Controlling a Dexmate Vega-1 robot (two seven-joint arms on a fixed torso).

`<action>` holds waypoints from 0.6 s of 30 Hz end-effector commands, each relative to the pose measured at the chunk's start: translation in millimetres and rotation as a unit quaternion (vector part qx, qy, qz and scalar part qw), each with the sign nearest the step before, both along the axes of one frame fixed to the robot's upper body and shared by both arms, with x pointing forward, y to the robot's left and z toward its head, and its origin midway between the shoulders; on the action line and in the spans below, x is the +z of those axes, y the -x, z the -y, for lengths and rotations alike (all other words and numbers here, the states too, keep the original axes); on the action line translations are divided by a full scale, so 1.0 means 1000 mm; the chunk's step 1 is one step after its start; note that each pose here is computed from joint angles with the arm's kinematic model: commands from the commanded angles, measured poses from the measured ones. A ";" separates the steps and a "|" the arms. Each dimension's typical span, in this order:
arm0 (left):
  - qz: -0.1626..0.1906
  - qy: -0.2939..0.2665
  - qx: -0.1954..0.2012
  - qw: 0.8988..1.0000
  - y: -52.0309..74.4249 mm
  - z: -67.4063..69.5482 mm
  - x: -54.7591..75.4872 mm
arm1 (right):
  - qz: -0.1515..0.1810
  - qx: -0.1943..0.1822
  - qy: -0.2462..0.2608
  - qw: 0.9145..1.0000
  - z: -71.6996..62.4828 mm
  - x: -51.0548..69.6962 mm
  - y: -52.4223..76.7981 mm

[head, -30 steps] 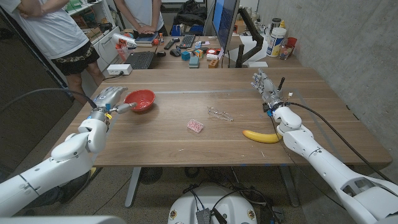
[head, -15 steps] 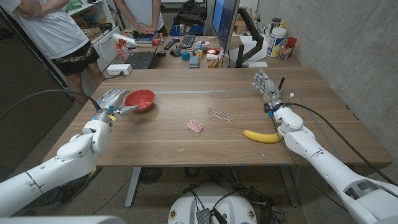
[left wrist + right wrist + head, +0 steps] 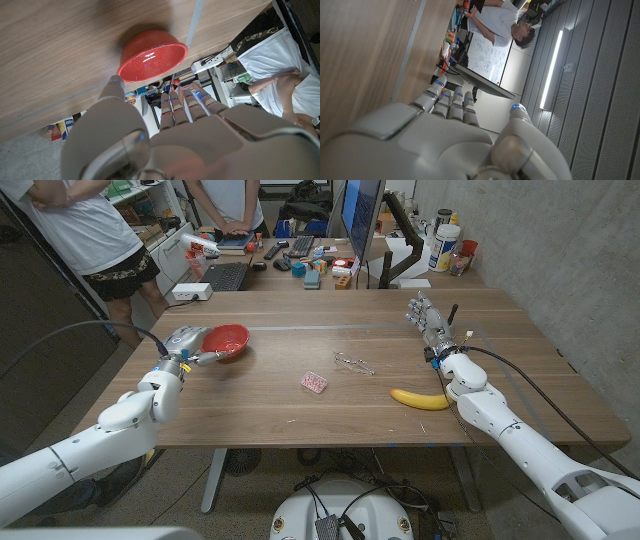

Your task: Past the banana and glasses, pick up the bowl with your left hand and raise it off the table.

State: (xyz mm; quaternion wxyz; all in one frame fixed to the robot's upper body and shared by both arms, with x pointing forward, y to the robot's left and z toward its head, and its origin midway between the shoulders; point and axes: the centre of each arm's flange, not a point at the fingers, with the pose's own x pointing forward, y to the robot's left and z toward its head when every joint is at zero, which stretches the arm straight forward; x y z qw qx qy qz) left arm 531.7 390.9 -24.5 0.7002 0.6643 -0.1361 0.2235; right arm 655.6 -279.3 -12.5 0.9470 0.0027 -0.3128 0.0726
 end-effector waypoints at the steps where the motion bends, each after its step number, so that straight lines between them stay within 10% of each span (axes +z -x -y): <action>1: -0.020 -0.001 -0.001 1.000 -0.012 0.001 0.001 | 0.000 -0.001 -0.004 1.000 -0.001 -0.002 -0.001; 18: -0.030 -0.007 0.011 0.999 -0.021 0.004 -0.002 | -0.002 0.002 -0.004 1.000 -0.004 -0.002 -0.005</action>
